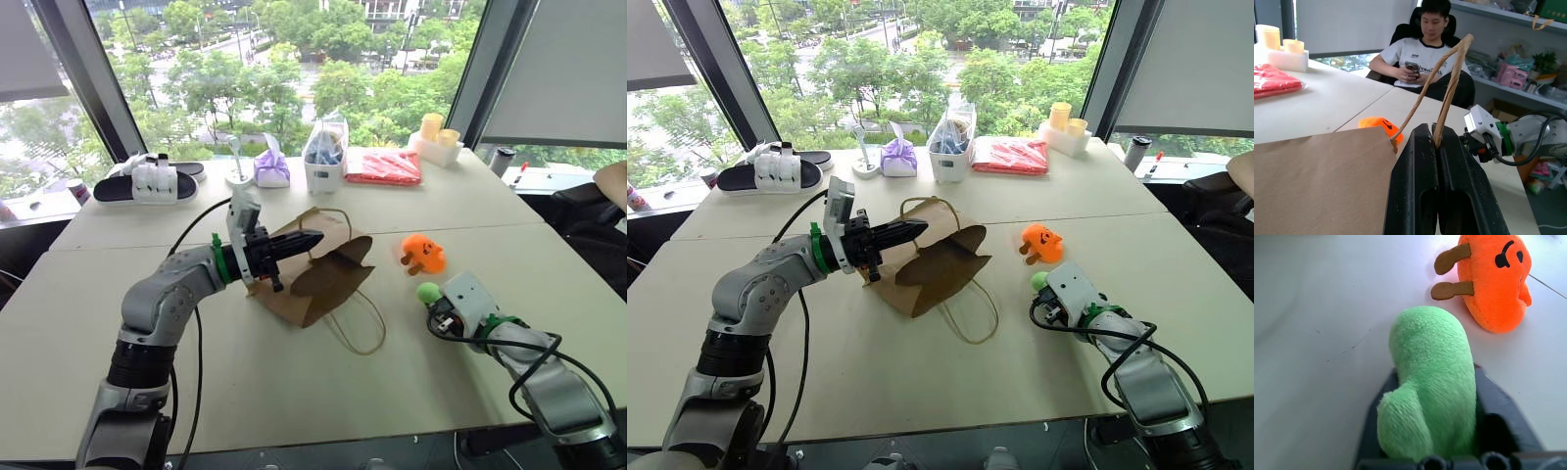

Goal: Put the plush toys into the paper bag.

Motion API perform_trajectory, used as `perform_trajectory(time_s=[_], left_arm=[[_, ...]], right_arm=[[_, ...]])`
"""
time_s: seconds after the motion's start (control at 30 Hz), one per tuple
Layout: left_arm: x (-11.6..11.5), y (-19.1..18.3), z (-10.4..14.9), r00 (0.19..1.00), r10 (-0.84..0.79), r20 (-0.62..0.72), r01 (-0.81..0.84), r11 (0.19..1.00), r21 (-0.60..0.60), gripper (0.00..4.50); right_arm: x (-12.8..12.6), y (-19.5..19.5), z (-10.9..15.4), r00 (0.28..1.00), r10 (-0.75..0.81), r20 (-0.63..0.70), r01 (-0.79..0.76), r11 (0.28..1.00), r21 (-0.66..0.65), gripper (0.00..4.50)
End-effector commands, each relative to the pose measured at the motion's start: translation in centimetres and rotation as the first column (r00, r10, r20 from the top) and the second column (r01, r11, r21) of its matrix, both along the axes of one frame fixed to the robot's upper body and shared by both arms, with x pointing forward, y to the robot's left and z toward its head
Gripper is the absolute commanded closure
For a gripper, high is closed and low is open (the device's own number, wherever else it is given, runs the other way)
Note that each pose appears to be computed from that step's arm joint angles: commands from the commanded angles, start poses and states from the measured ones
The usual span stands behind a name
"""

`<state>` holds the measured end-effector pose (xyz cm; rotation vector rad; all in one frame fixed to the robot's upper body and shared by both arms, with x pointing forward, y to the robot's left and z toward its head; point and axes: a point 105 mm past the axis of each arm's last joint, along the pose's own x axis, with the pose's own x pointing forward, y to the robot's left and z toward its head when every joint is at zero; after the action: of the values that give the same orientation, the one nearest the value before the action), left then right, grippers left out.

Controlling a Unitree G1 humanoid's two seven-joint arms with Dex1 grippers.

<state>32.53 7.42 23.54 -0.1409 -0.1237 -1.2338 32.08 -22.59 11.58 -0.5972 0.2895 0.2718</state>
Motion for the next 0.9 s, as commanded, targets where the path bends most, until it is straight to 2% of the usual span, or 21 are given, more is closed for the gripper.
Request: perform_trajectory(time_s=[0.03, 0.17, 0.23, 0.57, 0.7, 0.83, 0.9], left_arm=[[-0.3, 0.5, 1.2, 0.999, 0.010, 0.053, -0.009, 1.000, -0.020, 4.50], [-0.1, 0.4, 1.6, 0.998, 0.010, 0.056, -0.009, 1.000, -0.027, 4.50], [-0.1, 0.3, 1.8, 0.998, 0.009, 0.056, -0.008, 1.000, -0.029, 4.50], [-0.6, -0.3, 2.9, 0.999, -0.027, 0.045, 0.031, 0.995, -0.092, 4.50], [-1.1, -0.5, 3.3, 0.998, -0.061, 0.016, 0.063, 0.990, -0.130, 4.50], [-1.7, -0.8, 3.1, 0.997, -0.079, -0.009, 0.077, 0.987, -0.142, 4.50], [-1.9, -1.0, 2.8, 0.996, -0.083, -0.015, 0.080, 0.987, -0.137, 4.50]], right_arm=[[-0.3, 1.6, 3.1, 0.994, 0.078, 0.080, -0.080, 0.996, 0.028, 4.45], [-0.7, 7.5, 7.3, 0.948, 0.270, 0.170, -0.302, 0.931, 0.203, 4.45], [-0.8, 9.4, 8.2, 0.931, 0.320, 0.178, -0.359, 0.894, 0.267, 4.45], [1.7, 18.1, 5.0, 0.856, 0.504, 0.117, -0.512, 0.794, 0.327, 4.45], [2.6, 21.5, 5.7, 0.810, 0.564, 0.162, -0.581, 0.731, 0.359, 4.45], [2.8, 23.1, 6.3, 0.778, 0.600, 0.187, -0.621, 0.686, 0.379, 4.45], [2.8, 23.6, 6.2, 0.764, 0.618, 0.188, -0.636, 0.670, 0.384, 3.66]])
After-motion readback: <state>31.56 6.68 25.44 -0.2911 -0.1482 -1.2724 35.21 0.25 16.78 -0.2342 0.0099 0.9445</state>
